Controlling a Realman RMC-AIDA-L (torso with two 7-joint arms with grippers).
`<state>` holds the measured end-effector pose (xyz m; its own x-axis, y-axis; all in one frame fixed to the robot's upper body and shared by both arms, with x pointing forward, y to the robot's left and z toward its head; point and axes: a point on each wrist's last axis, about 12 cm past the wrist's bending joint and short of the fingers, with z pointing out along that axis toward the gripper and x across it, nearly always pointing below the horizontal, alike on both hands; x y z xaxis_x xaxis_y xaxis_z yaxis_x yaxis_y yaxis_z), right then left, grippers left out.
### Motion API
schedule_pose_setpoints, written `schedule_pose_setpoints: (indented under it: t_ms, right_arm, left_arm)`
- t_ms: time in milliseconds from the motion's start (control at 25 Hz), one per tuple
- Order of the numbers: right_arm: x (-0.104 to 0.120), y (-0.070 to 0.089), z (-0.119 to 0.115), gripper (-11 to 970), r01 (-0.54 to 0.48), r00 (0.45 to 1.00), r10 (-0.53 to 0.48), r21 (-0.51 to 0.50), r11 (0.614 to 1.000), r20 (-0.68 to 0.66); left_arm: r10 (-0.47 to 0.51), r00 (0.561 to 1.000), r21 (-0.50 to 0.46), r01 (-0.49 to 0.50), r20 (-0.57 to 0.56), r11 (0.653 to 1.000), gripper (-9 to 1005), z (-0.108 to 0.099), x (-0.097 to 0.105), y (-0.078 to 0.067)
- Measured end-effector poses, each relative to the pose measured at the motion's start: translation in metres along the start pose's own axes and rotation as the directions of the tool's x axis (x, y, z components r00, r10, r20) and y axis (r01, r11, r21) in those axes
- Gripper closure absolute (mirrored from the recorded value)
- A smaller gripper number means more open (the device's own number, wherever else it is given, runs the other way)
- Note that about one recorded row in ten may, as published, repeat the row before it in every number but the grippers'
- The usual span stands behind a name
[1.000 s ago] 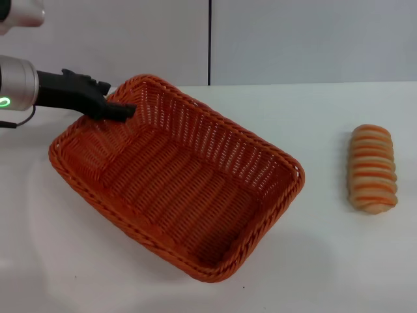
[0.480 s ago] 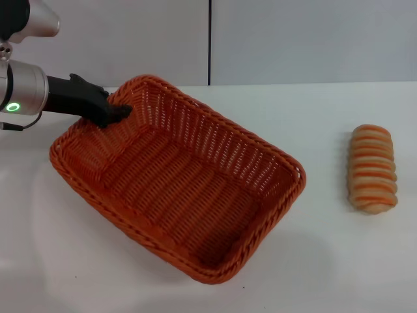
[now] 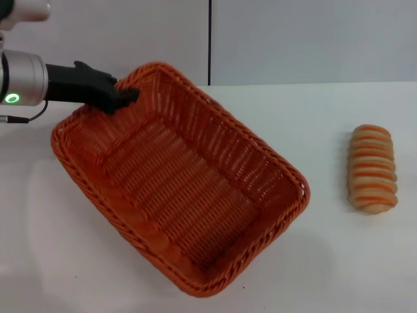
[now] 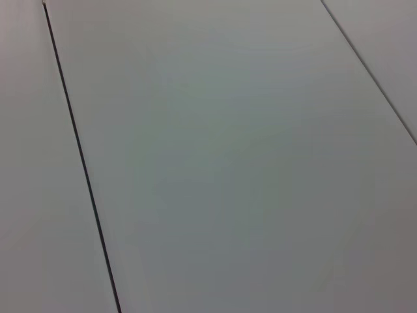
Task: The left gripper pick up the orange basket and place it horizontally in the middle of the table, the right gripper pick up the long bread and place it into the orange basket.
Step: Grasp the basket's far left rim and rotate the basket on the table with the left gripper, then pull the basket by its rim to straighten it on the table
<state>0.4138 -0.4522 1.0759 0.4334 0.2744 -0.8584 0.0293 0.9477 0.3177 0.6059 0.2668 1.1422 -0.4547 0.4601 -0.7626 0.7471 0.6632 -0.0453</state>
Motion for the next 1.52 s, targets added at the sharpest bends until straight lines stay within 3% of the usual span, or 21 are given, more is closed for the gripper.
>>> schedule_pose_setpoints:
  t_ms: [160, 200, 240, 320, 400, 440, 520, 680, 840, 880, 1000, 1200, 1520]
  right_arm:
    - [0.001, 0.001, 0.003, 233, -0.003, 1.000, 0.003, 0.001, 1.000, -0.002]
    - [0.002, 0.001, 0.004, 233, -0.006, 1.000, 0.006, 0.001, 1.000, -0.003]
    - [0.002, 0.001, 0.004, 233, -0.006, 1.000, 0.006, 0.001, 1.000, -0.003]
    - [0.003, 0.002, 0.006, 233, -0.008, 1.000, 0.008, 0.000, 1.000, -0.003]
    - [0.004, 0.003, 0.008, 233, -0.011, 1.000, 0.011, -0.003, 1.000, -0.001]
    - [0.004, 0.003, 0.008, 233, -0.011, 1.000, 0.011, -0.003, 1.000, -0.001]
    - [0.005, 0.004, 0.010, 233, -0.014, 1.000, 0.014, -0.003, 1.000, -0.003]
    - [0.007, 0.005, 0.013, 234, -0.019, 1.000, 0.018, -0.006, 1.000, -0.006]
    - [0.008, 0.006, 0.015, 234, -0.022, 1.000, 0.022, -0.010, 1.000, -0.007]
    - [0.008, 0.007, 0.015, 234, -0.022, 1.000, 0.022, -0.011, 1.000, -0.007]
    - [0.009, 0.008, 0.017, 234, -0.024, 1.000, 0.024, -0.018, 1.000, -0.009]
    - [0.011, 0.008, 0.019, 234, -0.026, 0.999, 0.026, -0.017, 1.000, -0.019]
    - [0.015, 0.012, 0.021, 233, -0.033, 0.998, 0.031, -0.038, 0.999, -0.048]
  left_arm:
    - [-0.039, 0.996, 0.012, 0.038, 0.077, 0.999, 802, -0.012, -0.003, 0.001]
    - [-0.085, 0.981, 0.035, 0.080, 0.174, 0.996, 802, -0.026, -0.005, 0.001]
    - [-0.085, 0.981, 0.035, 0.080, 0.174, 0.996, 802, -0.026, -0.005, 0.001]
    - [-0.153, 0.942, 0.074, 0.136, 0.300, 0.988, 803, -0.040, -0.006, 0.001]
    - [-0.253, 0.869, 0.111, 0.228, 0.426, 0.967, 809, -0.060, -0.001, 0.006]
    - [-0.253, 0.869, 0.111, 0.228, 0.426, 0.967, 813, -0.060, -0.001, 0.006]
    - [-0.318, 0.827, 0.135, 0.289, 0.465, 0.948, 819, -0.071, 0.004, 0.008]
    - [-0.430, 0.775, 0.175, 0.395, 0.463, 0.902, 818, -0.079, 0.012, 0.007]
    - [-0.560, 0.692, 0.213, 0.527, 0.455, 0.823, 817, -0.083, 0.028, 0.008]
    - [-0.560, 0.692, 0.213, 0.527, 0.455, 0.823, 817, -0.083, 0.028, 0.008]
    - [-0.633, 0.643, 0.214, 0.609, 0.431, 0.764, 817, -0.078, 0.048, 0.005]
    - [-0.678, 0.635, 0.233, 0.644, 0.369, 0.729, 818, -0.064, 0.067, -0.004]
    - [-0.696, 0.641, 0.226, 0.661, 0.324, 0.715, 817, -0.054, 0.089, -0.014]
